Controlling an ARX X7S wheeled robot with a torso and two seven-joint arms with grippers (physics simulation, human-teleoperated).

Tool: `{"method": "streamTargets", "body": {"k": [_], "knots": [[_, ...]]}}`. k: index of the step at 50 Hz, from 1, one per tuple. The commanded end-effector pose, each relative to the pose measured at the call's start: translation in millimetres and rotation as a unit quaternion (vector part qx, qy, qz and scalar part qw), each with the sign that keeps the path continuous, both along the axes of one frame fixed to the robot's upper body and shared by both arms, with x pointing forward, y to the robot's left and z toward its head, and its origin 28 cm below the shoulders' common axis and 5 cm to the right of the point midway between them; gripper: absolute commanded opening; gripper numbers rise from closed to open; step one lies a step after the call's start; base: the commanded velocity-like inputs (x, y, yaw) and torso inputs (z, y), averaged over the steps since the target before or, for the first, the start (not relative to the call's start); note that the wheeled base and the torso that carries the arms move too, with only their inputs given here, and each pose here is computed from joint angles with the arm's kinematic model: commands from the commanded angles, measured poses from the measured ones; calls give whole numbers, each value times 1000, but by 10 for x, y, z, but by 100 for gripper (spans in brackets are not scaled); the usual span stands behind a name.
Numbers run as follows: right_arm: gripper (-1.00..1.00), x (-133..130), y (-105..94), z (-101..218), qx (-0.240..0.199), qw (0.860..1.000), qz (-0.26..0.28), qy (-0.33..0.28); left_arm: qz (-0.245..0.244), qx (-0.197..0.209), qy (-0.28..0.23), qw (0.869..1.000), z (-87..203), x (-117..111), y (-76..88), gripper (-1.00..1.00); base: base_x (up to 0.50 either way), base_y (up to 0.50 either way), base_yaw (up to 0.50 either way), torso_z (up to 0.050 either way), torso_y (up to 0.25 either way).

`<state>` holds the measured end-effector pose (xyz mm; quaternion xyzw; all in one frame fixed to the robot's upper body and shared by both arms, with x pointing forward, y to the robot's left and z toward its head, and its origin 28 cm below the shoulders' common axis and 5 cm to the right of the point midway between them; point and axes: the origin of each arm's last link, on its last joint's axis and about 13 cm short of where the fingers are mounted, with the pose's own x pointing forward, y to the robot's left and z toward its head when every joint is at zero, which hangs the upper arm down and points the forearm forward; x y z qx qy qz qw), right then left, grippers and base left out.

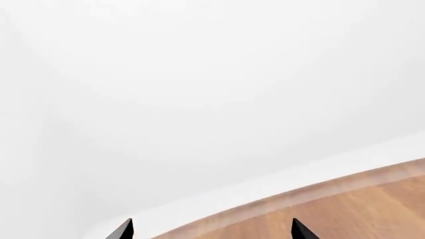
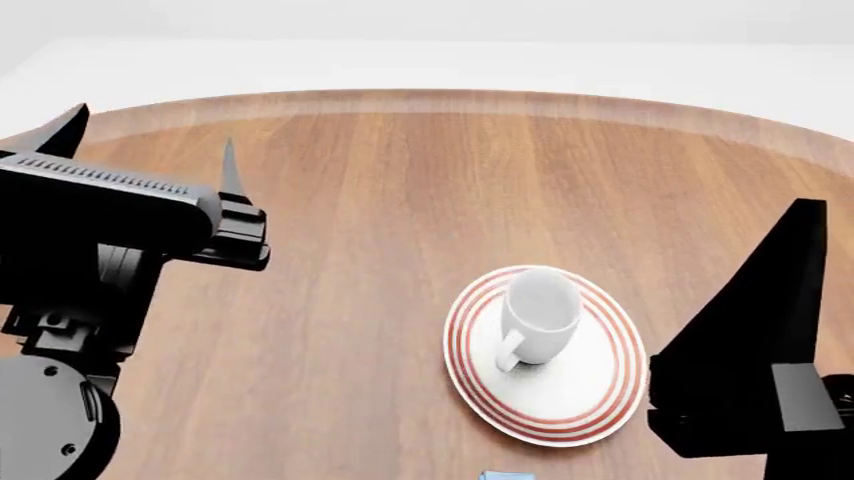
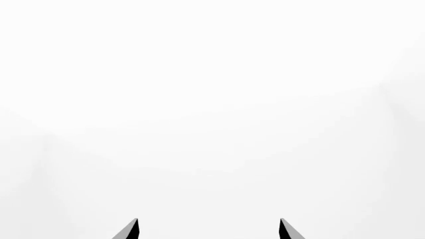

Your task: Pick up the white mug and put it on the plate, and put the chocolate pudding to the right of the plate.

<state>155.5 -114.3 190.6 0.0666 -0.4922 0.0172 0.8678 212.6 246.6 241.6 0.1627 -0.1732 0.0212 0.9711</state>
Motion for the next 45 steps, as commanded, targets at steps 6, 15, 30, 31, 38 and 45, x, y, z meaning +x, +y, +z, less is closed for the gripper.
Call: {"method": "streamTargets", "body": {"k": [6,15,30,31,38,45], "knots": [[100,-135,151,206,-17,996,-13,88,-2,7,-27,1000,36,-11,-20,100,0,0,0,0,0],[100,-215,336,357,-20,986,-1,168,-7,2,-24,1000,42,-13,-30,100,0,0,0,0,0],[100,-195,471,324,-55,954,-2,294,0,-5,-7,1000,5,6,-5,100,0,0,0,0,0],[100,-192,486,322,-55,955,-1,293,1,-5,-5,1000,-1,7,-4,100,0,0,0,0,0],[100,-163,556,339,-64,943,-12,328,0,-8,3,1000,-30,16,-2,100,0,0,0,0,0],[100,-210,676,315,-85,918,15,387,-1,-10,10,1000,-52,25,-2,100,0,0,0,0,0]]}}
